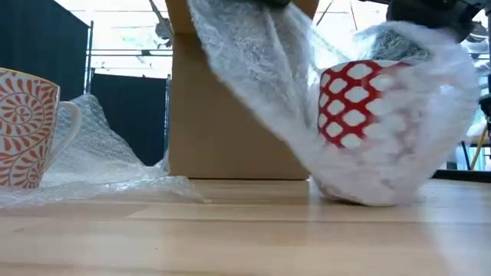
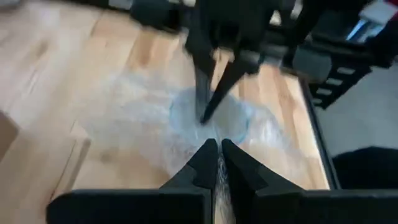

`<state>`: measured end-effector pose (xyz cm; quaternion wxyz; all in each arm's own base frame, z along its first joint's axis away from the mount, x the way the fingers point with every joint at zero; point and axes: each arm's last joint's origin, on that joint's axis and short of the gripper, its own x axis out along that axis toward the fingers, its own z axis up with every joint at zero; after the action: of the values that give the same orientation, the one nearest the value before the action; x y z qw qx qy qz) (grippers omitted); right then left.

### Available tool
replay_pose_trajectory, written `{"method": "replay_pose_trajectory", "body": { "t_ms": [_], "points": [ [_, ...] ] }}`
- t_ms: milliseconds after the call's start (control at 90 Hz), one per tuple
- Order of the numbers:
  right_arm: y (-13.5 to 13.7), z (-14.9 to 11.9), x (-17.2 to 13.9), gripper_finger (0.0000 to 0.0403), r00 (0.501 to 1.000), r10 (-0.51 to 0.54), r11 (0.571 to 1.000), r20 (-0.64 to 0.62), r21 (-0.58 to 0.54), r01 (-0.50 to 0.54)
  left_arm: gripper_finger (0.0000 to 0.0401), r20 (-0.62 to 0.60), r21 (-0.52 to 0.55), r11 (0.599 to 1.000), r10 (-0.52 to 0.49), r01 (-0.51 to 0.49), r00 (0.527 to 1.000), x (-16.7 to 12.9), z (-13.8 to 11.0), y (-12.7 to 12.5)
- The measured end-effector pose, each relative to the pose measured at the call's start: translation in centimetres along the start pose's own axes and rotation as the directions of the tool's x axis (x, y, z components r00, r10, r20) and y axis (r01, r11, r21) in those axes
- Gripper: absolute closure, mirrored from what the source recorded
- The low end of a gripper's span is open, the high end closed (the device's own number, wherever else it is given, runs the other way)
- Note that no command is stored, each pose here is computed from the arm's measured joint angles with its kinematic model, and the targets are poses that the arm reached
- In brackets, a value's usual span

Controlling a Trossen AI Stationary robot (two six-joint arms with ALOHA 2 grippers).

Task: Wrap mug
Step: Wrap the red mug with the bubble wrap

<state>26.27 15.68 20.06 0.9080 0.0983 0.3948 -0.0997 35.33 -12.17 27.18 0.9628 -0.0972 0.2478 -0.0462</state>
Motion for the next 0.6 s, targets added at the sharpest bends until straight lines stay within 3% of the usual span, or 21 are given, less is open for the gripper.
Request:
{"method": "replay_pose_trajectory", "body": {
  "t_ms": [322,600],
  "points": [
    [-0.4,0.3,0.3,0.0403,1.0,0.014,1.0,-0.025,0.012,-0.014,0.0388,-0.016,0.012,0.996,-0.086,0.086,0.996,-0.6,0.4,-0.1],
    [-0.9,0.1,0.7,0.0403,0.997,0.018,1.0,-0.075,0.014,-0.017,0.0269,-0.134,-0.009,0.988,-0.152,0.152,0.979,-0.7,0.0,0.8]
  ]
}}
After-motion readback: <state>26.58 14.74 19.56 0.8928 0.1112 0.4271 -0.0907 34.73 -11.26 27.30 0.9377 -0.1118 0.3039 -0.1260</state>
